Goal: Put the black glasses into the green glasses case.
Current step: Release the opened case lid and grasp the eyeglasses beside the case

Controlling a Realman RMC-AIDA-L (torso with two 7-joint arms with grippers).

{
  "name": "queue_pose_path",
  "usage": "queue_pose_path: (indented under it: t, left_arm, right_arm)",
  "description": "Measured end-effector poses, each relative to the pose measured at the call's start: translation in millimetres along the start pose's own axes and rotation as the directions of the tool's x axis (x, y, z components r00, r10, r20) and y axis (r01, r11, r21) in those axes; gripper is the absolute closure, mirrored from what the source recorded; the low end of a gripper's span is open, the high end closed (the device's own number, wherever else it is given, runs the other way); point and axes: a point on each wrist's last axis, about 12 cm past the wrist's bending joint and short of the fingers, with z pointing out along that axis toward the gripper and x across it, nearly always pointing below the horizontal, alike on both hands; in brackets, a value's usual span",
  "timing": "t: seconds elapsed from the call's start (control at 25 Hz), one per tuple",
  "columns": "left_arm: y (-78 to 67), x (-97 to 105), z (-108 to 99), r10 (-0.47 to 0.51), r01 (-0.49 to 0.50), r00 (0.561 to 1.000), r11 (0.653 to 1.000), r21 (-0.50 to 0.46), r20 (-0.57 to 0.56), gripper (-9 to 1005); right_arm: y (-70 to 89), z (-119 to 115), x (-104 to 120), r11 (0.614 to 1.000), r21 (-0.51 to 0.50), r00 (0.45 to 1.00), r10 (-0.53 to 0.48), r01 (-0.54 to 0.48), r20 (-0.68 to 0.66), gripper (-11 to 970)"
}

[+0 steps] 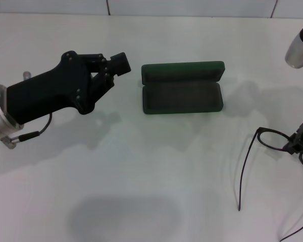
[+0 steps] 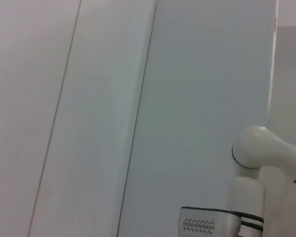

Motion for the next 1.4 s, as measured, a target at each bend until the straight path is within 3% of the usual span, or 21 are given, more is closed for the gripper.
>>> queue_pose_path:
  t: [0.56,0.72,1.08,1.4]
  left_arm:
    - [-0.3,1,1,-0.002,0.002,1.0,1.0,0.005,-0.008,975]
    - [-0.7,2,0,-0.004,0.004,1.0,1.0,0.004,-0.007,975]
    - [-0.8,2,0,-0.004,0.004,1.0,1.0,0.003,-0.007,975]
    - [-0.8,1,0,-0.004,0.004,1.0,1.0,0.001,0.001,975]
  right_arm:
    - [-0.8,4,4,1.0,-0.004,1.0,0.025,-0.025,-0.017,757]
    - [-1.4,4,4,1.0,0.0,1.0,0.026,-0.026,-0.013,830]
    - [-2.9,8,7,1.0,-0.002,0.999,0.028,-0.028,-0.019,882]
    - [1.6,-17,20,0.999,0.038,0.995,-0.004,0.0,0.097,886]
